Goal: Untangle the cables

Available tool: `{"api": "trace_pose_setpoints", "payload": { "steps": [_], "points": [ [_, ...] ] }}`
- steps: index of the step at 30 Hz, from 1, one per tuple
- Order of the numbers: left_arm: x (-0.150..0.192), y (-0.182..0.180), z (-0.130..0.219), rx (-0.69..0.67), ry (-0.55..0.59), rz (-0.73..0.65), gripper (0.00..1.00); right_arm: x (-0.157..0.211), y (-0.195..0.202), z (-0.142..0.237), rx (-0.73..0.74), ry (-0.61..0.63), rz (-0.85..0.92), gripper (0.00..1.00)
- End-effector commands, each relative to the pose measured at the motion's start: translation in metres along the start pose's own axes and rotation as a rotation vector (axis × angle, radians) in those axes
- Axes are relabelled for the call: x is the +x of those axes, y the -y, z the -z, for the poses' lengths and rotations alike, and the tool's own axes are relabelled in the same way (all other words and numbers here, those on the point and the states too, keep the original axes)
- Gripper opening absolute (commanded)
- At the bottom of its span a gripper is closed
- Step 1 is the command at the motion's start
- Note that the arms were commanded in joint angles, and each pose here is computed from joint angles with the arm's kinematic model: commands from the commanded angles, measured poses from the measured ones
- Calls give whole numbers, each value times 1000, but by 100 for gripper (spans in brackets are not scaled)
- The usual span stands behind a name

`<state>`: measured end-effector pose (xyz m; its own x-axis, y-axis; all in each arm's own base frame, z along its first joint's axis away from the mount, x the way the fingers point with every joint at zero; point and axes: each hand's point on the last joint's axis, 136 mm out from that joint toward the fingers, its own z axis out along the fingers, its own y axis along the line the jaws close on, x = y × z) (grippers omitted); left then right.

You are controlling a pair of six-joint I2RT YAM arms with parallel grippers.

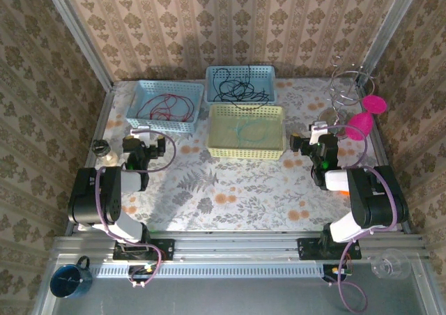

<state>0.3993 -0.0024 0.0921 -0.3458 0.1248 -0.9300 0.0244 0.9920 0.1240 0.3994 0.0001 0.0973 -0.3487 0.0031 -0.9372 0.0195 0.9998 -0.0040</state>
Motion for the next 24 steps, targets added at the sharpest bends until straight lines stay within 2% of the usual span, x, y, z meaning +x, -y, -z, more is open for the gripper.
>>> {"api": "trace_pose_setpoints", "payload": {
  "steps": [1, 24],
  "points": [
    [-3, 0, 0, 11, 6, 22, 100, 0, 0, 0, 1, 1, -13, 100],
    [-3, 0, 0, 12, 7, 22, 100, 0, 1, -1, -5, -2, -21, 100]
  ]
}}
